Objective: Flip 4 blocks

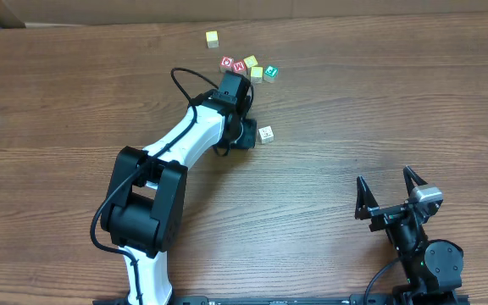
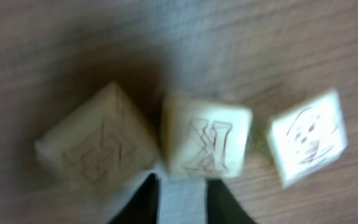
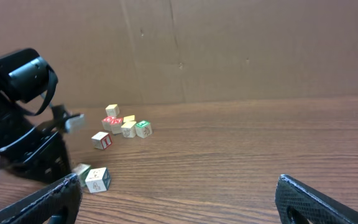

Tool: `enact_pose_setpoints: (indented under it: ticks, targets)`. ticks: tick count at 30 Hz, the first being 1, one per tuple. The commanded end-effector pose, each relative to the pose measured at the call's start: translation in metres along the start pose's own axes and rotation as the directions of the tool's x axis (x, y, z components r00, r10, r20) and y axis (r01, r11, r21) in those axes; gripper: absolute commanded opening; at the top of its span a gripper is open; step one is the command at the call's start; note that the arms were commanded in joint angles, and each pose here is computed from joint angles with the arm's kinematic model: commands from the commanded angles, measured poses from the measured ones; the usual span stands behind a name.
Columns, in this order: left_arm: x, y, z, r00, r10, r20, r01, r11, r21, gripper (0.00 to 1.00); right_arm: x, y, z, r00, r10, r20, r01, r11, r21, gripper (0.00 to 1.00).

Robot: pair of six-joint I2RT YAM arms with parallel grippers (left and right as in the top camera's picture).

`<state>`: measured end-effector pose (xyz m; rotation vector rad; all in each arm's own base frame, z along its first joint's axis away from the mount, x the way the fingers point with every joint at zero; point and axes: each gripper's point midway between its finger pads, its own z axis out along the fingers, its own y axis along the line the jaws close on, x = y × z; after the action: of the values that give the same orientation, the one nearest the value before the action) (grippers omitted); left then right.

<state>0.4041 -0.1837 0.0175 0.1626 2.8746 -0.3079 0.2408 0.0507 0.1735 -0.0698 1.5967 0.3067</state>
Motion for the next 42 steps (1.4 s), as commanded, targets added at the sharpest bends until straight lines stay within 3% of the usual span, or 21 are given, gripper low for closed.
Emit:
enact_pose_setpoints:
  ticks: [1,8,11,14,17,24,30,35,38,42]
  targets:
    - [-0.023,-0.011,0.0,0.996,0.003,0.09,-0.007,0.999,0.047,0.24,0.003,-0.002,0.0,1.0,-0.003,-0.001,0.003,1.0,0.007,1.0]
    - [-0.094,-0.028,-0.019,0.923,0.014,0.386,-0.057,0.993,0.099,0.36,0.003,-0.002,0.0,1.0,-0.003,-0.001,0.003,1.0,0.007,1.0]
    - [-0.107,-0.035,-0.028,0.907,-0.003,0.42,-0.056,0.99,0.128,0.35,0.003,-0.002,0.0,1.0,-0.003,-0.001,0.003,1.0,0.007,1.0]
    - [-0.107,-0.045,-0.039,0.926,-0.015,0.378,-0.048,0.986,0.157,0.24,0.003,-0.002,0.0,1.0,-0.003,-0.001,0.003,1.0,0.007,1.0]
    - [-0.1,-0.049,-0.049,0.95,-0.007,0.311,-0.039,0.989,0.14,0.04,0.003,-0.002,0.0,1.0,-0.003,-0.001,0.003,1.0,0.007,1.0]
    - [-0.032,-0.061,-0.047,0.999,0.023,0.026,-0.026,0.993,0.112,0.04,0.003,-0.002,0.0,1.0,-0.003,-0.001,0.003,1.0,0.007,1.0]
    - [0.025,-0.054,-0.01,0.996,0.032,-0.088,-0.032,0.999,0.008,0.04,0.003,-0.002,0.0,1.0,-0.003,-0.001,0.003,1.0,0.007,1.0]
    - [0.021,-0.042,0.01,0.999,0.032,-0.005,-0.032,0.999,-0.038,0.04,0.003,-0.002,0.0,1.0,-0.003,-0.001,0.003,1.0,0.007,1.0]
    - [0.002,-0.035,0.016,0.995,0.034,0.098,-0.028,0.997,-0.066,0.04,0.003,-0.002,0.0,1.0,-0.003,-0.001,0.003,1.0,0.007,1.0]
    - [-0.033,-0.013,0.008,0.962,0.044,0.269,0.013,0.979,-0.206,0.04,0.003,-0.002,0.0,1.0,-0.003,-0.001,0.003,1.0,0.007,1.0]
